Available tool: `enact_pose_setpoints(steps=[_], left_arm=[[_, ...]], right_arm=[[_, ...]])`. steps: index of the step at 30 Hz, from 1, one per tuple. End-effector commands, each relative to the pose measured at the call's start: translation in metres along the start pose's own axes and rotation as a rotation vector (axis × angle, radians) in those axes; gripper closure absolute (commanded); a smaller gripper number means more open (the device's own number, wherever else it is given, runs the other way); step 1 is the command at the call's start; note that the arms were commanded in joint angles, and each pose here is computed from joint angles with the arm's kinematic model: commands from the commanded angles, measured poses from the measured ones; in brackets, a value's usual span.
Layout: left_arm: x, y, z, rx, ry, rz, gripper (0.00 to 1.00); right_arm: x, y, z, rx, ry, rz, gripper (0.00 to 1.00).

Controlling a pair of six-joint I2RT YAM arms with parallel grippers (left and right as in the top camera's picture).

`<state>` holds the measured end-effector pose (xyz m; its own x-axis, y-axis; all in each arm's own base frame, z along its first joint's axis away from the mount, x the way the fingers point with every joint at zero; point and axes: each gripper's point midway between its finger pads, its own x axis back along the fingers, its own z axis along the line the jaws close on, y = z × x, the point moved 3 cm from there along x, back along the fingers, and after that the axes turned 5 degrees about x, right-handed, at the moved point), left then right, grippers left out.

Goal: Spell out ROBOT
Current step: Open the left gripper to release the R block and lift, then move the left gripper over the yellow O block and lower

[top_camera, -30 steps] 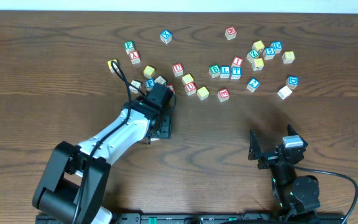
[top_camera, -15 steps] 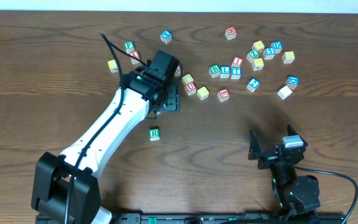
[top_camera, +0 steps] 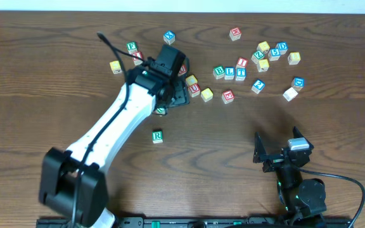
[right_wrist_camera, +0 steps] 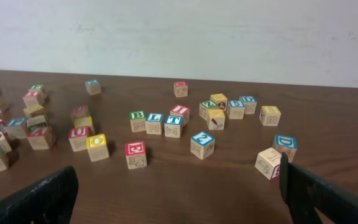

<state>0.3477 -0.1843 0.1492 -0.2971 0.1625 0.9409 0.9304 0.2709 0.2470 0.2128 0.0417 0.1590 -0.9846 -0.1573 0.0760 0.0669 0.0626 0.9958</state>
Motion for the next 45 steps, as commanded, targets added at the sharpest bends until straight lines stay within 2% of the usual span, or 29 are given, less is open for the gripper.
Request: enact_pose_setpoints(steps=[1,10,29,37,45], left_arm=[[-0.014,0.000,-0.022,0.001,-0.023,0.039,0.27],[-0.031,0.000,-0.063,-0.026,-0.051,0.045,0.27],[-0.070,-0.017,-0.107,0.009,-0.072,0.068,0.28],[-0.090,-0.020,-0.106,0.034,-0.035,0.082,0.29],[-0.097,-0.011,-0.099,0.088,0.015,0.020,0.30]], right_arm=[[0.000,-0.001,-0.001,0.007,-0.004,0.005,0.01],[0.000,-0.001,-0.001,0.007,-0.004,0.005,0.01],[0.000,-0.001,-0.001,0.007,-0.004,0.006,0.01],[0.000,-0.001,-0.001,0.007,-0.004,0.005,0.01],[0.000,-0.001,-0.001,0.007,-0.004,0.006,0.01]])
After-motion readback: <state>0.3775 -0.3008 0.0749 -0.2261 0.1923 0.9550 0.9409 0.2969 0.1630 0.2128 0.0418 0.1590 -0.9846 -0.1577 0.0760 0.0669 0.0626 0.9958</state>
